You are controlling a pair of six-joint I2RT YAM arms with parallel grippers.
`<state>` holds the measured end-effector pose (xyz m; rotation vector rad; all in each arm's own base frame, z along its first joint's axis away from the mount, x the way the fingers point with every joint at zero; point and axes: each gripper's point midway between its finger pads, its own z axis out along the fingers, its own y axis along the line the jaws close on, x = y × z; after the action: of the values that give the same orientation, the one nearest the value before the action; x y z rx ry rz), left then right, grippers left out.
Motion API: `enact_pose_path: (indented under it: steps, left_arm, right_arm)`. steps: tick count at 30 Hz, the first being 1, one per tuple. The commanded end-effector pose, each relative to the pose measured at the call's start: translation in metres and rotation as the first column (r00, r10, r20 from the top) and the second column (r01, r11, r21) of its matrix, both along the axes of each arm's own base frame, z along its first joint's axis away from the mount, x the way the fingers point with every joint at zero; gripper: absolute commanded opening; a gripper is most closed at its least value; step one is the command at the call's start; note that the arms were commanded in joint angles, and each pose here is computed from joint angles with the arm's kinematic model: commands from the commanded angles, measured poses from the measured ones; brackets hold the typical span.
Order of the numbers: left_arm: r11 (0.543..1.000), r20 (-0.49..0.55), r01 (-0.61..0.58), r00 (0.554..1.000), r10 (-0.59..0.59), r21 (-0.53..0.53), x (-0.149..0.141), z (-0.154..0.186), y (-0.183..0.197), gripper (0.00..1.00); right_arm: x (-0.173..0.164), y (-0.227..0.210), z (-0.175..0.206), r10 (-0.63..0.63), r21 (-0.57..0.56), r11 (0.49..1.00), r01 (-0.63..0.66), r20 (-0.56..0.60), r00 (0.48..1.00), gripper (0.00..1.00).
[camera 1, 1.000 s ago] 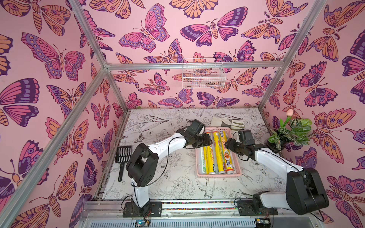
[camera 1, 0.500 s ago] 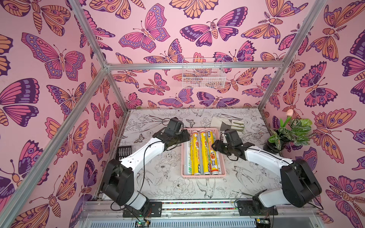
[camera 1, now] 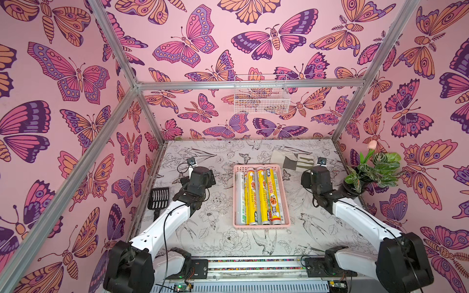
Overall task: Put the plastic wrap into the basket
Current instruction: Move the basket to the center of the board, then reset both arms
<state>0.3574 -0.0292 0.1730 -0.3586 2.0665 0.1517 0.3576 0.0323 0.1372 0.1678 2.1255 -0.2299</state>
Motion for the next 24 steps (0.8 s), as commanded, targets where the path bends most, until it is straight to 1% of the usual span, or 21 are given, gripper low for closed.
enact_pose_path:
  steps: [1, 2, 3, 4, 6, 7, 8, 10, 12, 13, 15, 16, 18, 19, 21, 23, 24]
  left_arm:
    - [0.984, 0.029, -0.094, 0.995, 0.090, 0.149, 0.004, -0.010, 0.034, 0.99]
    - [0.981, 0.036, -0.090, 0.996, 0.085, 0.171, 0.007, -0.017, 0.038, 1.00]
    - [0.983, 0.005, -0.107, 0.994, 0.107, 0.150, 0.006, -0.020, 0.044, 1.00]
    - [0.986, -0.011, -0.095, 0.995, 0.097, 0.140, 0.007, -0.022, 0.045, 1.00]
    - [0.987, 0.015, -0.054, 0.999, 0.052, 0.153, 0.014, -0.018, 0.042, 1.00]
    - [0.984, 0.035, -0.037, 0.999, 0.031, 0.173, 0.017, -0.014, 0.042, 1.00]
    - [0.979, 0.011, -0.020, 1.000, 0.018, 0.203, 0.020, -0.027, 0.041, 1.00]
    - [0.968, 0.016, -0.028, 1.000, 0.024, 0.251, 0.020, -0.037, 0.047, 1.00]
    - [0.962, 0.003, -0.030, 1.000, 0.030, 0.271, 0.020, -0.050, 0.053, 1.00]
    - [0.961, 0.003, -0.016, 1.000, 0.016, 0.277, 0.020, -0.056, 0.053, 0.99]
    - [0.959, 0.028, -0.002, 1.000, -0.006, 0.283, 0.021, -0.064, 0.053, 1.00]
    - [0.958, 0.055, 0.006, 0.998, -0.023, 0.287, 0.025, -0.062, 0.053, 1.00]
    - [0.960, 0.073, 0.030, 0.996, -0.052, 0.279, 0.030, -0.061, 0.051, 1.00]
    - [0.965, 0.099, 0.044, 0.993, -0.071, 0.257, 0.034, -0.061, 0.050, 1.00]
    - [0.970, 0.108, 0.046, 0.991, -0.073, 0.237, 0.037, -0.069, 0.053, 1.00]
    - [0.976, 0.101, 0.052, 0.992, -0.075, 0.213, 0.036, -0.071, 0.055, 1.00]
    - [0.979, 0.114, 0.050, 0.991, -0.073, 0.197, 0.034, -0.070, 0.057, 1.00]
  right_arm:
    - [0.011, -0.025, 0.006, -0.047, -0.198, 0.978, 0.061, 0.075, 0.996, 0.77]
    - [0.012, -0.029, 0.004, -0.062, -0.223, 0.972, 0.078, 0.081, 0.995, 0.77]
    - [0.013, -0.033, 0.000, -0.071, -0.234, 0.968, 0.088, 0.081, 0.994, 0.77]
    - [0.016, -0.037, -0.006, -0.070, -0.231, 0.969, 0.087, 0.082, 0.994, 0.77]
    - [0.020, -0.040, -0.015, -0.056, -0.214, 0.974, 0.075, 0.092, 0.994, 0.77]
    - [0.023, -0.040, -0.019, -0.049, -0.202, 0.977, 0.069, 0.100, 0.994, 0.77]
    - [0.025, -0.040, -0.020, -0.038, -0.194, 0.979, 0.058, 0.108, 0.993, 0.77]
    - [0.031, -0.036, -0.020, 0.002, -0.184, 0.983, 0.020, 0.117, 0.993, 0.77]
    - [0.037, -0.033, -0.021, 0.043, -0.136, 0.990, -0.022, 0.151, 0.988, 0.77]
    - [0.039, -0.032, -0.028, 0.063, -0.111, 0.993, -0.048, 0.140, 0.988, 0.77]
    - [0.040, -0.038, -0.030, 0.045, -0.082, 0.996, -0.034, 0.135, 0.990, 0.77]
    - [0.040, -0.040, -0.030, 0.049, -0.063, 0.997, -0.040, 0.142, 0.989, 0.77]
    - [0.038, -0.040, -0.029, 0.064, -0.042, 0.997, -0.058, 0.163, 0.985, 0.77]
    - [0.036, -0.040, -0.029, 0.067, -0.040, 0.997, -0.060, 0.178, 0.982, 0.77]
    - [0.033, -0.039, -0.029, 0.077, -0.033, 0.997, -0.071, 0.203, 0.976, 0.77]
    - [0.031, -0.038, -0.029, 0.089, -0.027, 0.996, -0.086, 0.214, 0.973, 0.77]
    - [0.031, -0.037, -0.031, 0.101, -0.022, 0.995, -0.099, 0.214, 0.972, 0.77]
